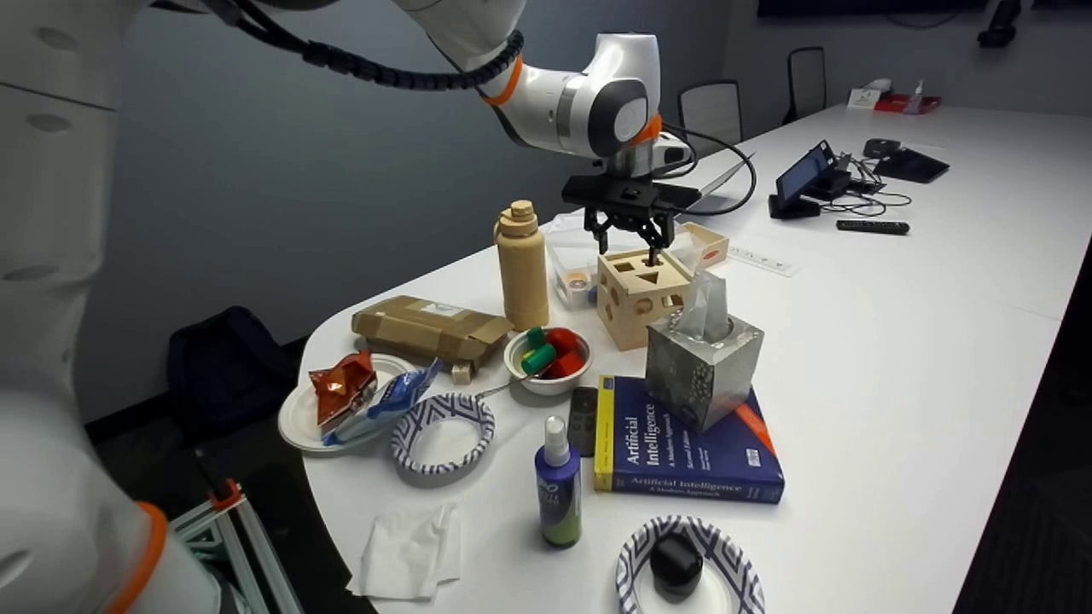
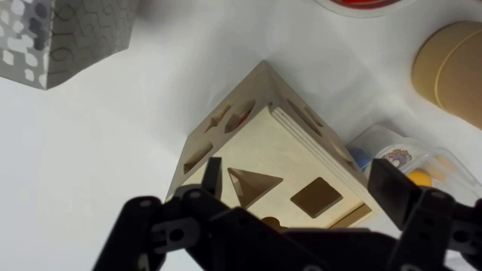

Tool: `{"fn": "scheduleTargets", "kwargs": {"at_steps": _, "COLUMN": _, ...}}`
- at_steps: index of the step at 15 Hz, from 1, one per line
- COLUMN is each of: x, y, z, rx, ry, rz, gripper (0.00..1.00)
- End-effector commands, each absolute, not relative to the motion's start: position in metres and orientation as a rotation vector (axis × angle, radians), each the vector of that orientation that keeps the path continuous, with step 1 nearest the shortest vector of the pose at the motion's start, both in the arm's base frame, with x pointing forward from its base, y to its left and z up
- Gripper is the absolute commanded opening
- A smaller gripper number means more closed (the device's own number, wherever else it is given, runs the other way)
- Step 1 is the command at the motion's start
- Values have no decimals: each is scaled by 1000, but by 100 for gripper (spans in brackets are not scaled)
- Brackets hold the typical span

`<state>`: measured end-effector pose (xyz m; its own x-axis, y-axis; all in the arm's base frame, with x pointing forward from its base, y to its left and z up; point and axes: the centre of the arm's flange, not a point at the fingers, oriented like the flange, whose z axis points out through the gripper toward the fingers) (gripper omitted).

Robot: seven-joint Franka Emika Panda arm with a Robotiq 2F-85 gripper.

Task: Open the cube-shaped wooden object

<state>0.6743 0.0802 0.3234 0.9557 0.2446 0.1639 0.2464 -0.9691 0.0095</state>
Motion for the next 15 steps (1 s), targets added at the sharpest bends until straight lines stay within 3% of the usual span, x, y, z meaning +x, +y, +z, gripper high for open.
{"fn": "scheduleTargets", "kwargs": {"at_steps": 1, "x": 701, "y": 82, "z": 314, "rx": -3123, "ry": -308, "rz": -232, "gripper": 100}}
{"fn": "scheduleTargets", "kwargs": {"at_steps": 15, "x": 723, "y": 71, "z": 266, "rx": -3184, "ry": 100, "rz": -246, "gripper": 100}}
